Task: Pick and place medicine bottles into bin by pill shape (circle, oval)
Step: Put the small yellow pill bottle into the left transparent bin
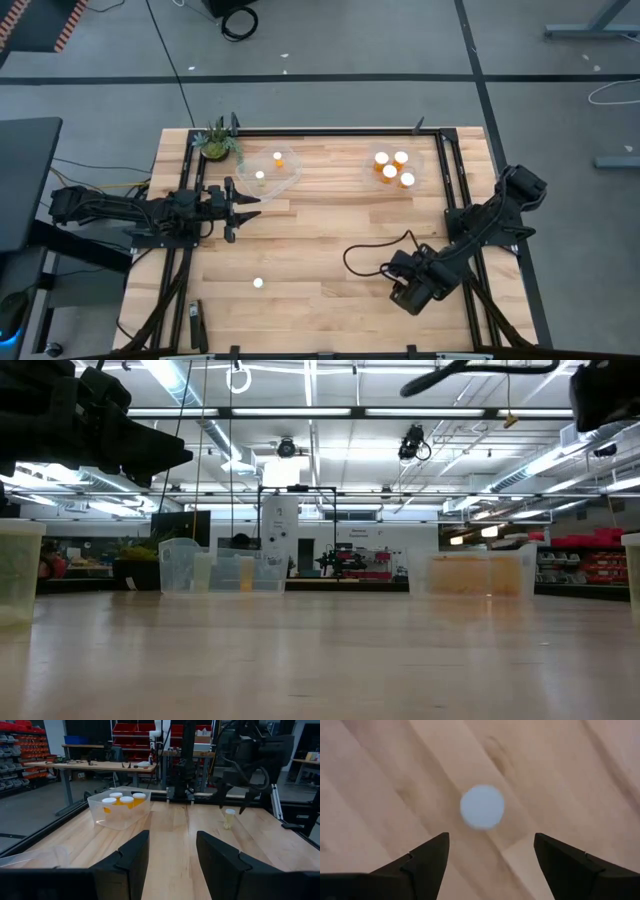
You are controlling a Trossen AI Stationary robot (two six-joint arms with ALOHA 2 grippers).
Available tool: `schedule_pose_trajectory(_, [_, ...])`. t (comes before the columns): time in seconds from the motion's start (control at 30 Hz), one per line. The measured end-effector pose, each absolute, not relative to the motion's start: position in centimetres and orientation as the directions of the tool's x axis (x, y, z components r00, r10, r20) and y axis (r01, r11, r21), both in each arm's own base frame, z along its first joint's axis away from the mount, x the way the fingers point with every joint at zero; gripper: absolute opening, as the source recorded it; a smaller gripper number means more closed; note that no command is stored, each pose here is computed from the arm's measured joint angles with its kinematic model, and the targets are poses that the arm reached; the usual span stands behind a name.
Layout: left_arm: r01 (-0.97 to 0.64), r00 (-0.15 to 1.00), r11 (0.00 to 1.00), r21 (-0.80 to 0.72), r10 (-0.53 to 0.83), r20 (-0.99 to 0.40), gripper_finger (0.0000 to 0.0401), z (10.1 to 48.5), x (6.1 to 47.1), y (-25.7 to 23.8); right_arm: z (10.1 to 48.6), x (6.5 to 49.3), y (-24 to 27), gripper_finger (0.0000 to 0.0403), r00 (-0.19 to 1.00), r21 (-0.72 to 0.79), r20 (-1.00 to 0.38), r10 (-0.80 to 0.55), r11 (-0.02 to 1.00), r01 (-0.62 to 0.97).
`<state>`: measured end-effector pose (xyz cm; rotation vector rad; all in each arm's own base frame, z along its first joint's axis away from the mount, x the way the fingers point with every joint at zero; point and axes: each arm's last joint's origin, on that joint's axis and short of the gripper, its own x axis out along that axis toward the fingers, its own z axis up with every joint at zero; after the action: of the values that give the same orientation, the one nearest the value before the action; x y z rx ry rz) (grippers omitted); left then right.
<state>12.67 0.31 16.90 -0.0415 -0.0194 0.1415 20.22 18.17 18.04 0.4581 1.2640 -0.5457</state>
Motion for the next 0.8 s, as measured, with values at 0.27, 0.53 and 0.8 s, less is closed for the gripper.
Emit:
schedule_pose_trajectory(0.27, [-0.141,0.99,0.989,-0.043,0.142,0.016,0.0172,16.9,12.7,0.3,18.0,21.9,16.8,0.0298,0.214,0.038,-0.971,-0.11,0.809,0.587])
schedule_pose_trajectory(0.53, [-0.14,0.99,0.989,-0.043,0.141,0.017,0.0172,16.9,12.7,0.3,18.0,22.6,15.9,0.0293,0.205,0.035,-0.973,-0.11,0.802,0.597])
schedule_pose_trajectory(0.8, [-0.141,0.99,0.989,-0.043,0.141,0.016,0.0172,16.9,12.7,0.3,18.0,22.6,16.0,0.026,0.195,0.051,-0.977,-0.086,0.793,0.607])
